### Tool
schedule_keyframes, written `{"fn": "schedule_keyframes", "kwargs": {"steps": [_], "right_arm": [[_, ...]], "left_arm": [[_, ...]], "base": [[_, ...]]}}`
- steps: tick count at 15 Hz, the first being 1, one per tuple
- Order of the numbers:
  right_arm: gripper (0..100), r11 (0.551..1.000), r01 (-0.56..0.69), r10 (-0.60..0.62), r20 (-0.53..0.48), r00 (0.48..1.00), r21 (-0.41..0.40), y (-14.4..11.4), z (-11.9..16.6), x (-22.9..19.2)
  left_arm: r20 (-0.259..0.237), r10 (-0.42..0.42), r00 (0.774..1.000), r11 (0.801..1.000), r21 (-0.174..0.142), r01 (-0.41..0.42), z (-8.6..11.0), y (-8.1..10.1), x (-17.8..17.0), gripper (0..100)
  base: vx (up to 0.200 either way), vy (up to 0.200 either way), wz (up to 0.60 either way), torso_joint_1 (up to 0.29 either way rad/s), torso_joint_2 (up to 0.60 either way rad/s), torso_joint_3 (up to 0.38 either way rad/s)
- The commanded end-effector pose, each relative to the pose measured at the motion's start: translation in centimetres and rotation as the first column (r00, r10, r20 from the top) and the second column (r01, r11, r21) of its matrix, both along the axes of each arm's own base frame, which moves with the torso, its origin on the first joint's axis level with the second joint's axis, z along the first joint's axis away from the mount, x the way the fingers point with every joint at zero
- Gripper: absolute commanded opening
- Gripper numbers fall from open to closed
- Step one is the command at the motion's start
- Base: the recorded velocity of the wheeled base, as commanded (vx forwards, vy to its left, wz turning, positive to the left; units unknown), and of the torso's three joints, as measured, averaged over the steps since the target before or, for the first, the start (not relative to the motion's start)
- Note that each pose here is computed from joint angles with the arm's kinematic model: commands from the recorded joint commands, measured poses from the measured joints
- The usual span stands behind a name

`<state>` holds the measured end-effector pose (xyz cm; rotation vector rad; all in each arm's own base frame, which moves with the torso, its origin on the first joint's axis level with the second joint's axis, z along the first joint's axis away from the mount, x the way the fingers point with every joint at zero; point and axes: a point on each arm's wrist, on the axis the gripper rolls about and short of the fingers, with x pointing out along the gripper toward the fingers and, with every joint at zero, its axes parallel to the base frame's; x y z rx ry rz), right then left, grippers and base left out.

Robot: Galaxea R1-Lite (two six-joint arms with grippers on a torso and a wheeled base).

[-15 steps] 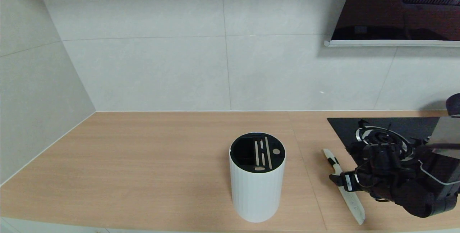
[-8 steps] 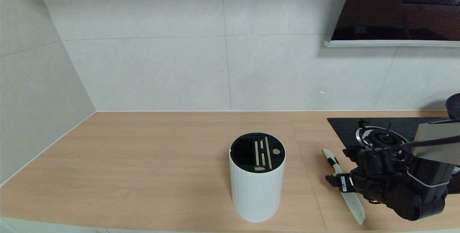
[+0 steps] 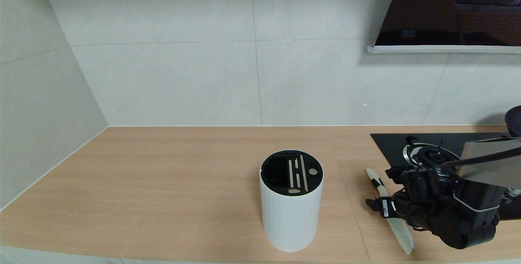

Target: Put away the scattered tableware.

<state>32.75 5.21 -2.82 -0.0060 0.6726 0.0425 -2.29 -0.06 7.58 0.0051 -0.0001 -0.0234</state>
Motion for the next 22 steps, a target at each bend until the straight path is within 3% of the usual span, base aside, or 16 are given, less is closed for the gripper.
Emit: {"fn": "schedule_keyframes", "kwargs": {"steps": [1, 2, 3, 12, 17, 21, 22], "right_arm": [[100, 1.0, -0.002, 0.002, -0.004, 1.0, -0.001, 0.1, -0.2, 0.0], [100, 1.0, -0.001, 0.0, -0.005, 1.0, -0.001, 0.0, -0.2, 0.0], [0, 1.0, -0.001, 0.0, -0.008, 1.0, -0.001, 0.0, -0.3, 0.0], [0, 1.0, 0.006, -0.006, 0.011, 1.0, -0.007, 0.0, -0.2, 0.1], [0, 1.0, 0.01, -0.013, 0.163, 0.987, 0.021, -0.2, 6.0, -1.0], [0, 1.0, 0.005, -0.012, 0.218, 0.976, 0.03, -0.3, 9.6, -2.1], [0, 0.999, -0.005, -0.007, 0.273, 0.962, 0.04, -0.2, 11.8, -3.0]], "left_arm": [[0.0, 0.0, 1.0, 1.0, -0.001, 0.0, 0.0, 0.0, 0.0, 100], [0.0, 0.0, 1.0, 1.0, 0.001, 0.0, 0.0, 0.0, 0.0, 100], [0.0, 0.0, 1.0, 1.0, -0.001, 0.0, 0.0, 0.0, 0.0, 100], [0.0, 0.0, 1.0, 1.0, -0.001, 0.0, 0.0, 0.0, 0.0, 100], [0.0, 0.0, 1.0, 1.0, -0.001, 0.0, 0.0, 0.0, 0.0, 100], [0.0, 0.0, 1.0, 1.0, -0.001, 0.0, 0.0, 0.0, 0.0, 100], [0.0, 0.0, 1.0, 1.0, 0.001, 0.0, 0.0, 0.0, 0.0, 100]], "base": [[0.0, 0.0, 0.0, 0.0, 0.0, 0.0], [0.0, 0.0, 0.0, 0.0, 0.0, 0.0], [0.0, 0.0, 0.0, 0.0, 0.0, 0.0], [0.0, 0.0, 0.0, 0.0, 0.0, 0.0], [0.0, 0.0, 0.0, 0.0, 0.0, 0.0], [0.0, 0.0, 0.0, 0.0, 0.0, 0.0], [0.0, 0.0, 0.0, 0.0, 0.0, 0.0]]}}
